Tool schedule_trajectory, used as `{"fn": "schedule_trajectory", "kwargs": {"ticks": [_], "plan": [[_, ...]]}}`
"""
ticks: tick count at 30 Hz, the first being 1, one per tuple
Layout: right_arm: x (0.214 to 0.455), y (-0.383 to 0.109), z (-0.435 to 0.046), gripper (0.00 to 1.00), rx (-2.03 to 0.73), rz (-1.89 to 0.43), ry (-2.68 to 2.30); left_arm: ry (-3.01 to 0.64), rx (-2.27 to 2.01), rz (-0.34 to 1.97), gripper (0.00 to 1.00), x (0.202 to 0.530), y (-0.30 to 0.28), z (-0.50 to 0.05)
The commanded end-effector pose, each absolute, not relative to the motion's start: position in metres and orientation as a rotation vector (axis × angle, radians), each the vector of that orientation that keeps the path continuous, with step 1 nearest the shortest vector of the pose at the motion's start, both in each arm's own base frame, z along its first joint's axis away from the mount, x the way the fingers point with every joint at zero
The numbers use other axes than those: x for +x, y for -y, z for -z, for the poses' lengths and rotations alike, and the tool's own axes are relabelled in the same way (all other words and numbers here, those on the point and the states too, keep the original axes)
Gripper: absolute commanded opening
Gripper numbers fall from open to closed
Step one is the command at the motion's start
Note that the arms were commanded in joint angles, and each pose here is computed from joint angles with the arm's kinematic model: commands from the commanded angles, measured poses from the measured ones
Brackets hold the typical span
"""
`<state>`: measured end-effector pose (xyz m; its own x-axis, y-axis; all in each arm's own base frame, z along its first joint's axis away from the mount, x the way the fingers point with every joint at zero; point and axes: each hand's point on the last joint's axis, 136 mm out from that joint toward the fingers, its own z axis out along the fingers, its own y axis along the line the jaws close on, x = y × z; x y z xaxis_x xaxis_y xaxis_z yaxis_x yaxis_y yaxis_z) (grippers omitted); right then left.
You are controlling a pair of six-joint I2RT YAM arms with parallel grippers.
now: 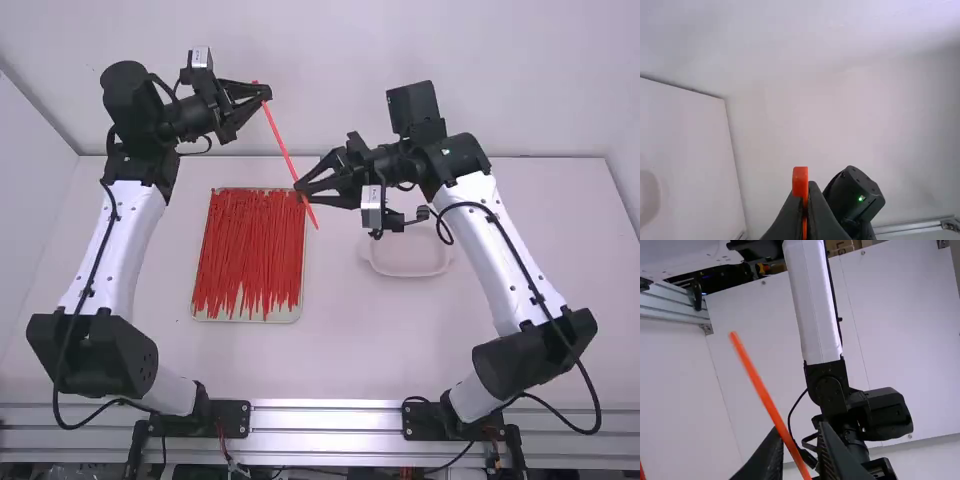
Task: Fasten the cable tie
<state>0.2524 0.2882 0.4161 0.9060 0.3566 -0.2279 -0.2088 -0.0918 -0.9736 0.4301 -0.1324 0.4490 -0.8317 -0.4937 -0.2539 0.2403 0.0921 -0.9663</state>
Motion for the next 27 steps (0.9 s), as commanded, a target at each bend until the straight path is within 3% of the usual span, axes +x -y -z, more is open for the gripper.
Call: {"fn": "schedule_trajectory", "kwargs": {"ticks": [1,7,9,27], "plan": [[0.2493,-0.2869,-0.4239,0.16,-1.580,-0.476,0.139,-1.847,-0.216,1.792,0.03,0.4283,0.1331,-0.4480],[0.2493,-0.2869,-0.4239,0.09,-1.580,-0.476,0.139,-1.847,-0.216,1.792,0.02,0.4283,0.1331,-0.4479],[0.2492,-0.2869,-0.4238,0.00,-1.580,-0.476,0.139,-1.847,-0.216,1.792,0.02,0.4283,0.1332,-0.4479],[0.2509,-0.2822,-0.4209,0.00,-1.598,-0.600,-0.012,-1.822,0.016,1.634,0.02,0.4257,0.1414,-0.4403]]}}
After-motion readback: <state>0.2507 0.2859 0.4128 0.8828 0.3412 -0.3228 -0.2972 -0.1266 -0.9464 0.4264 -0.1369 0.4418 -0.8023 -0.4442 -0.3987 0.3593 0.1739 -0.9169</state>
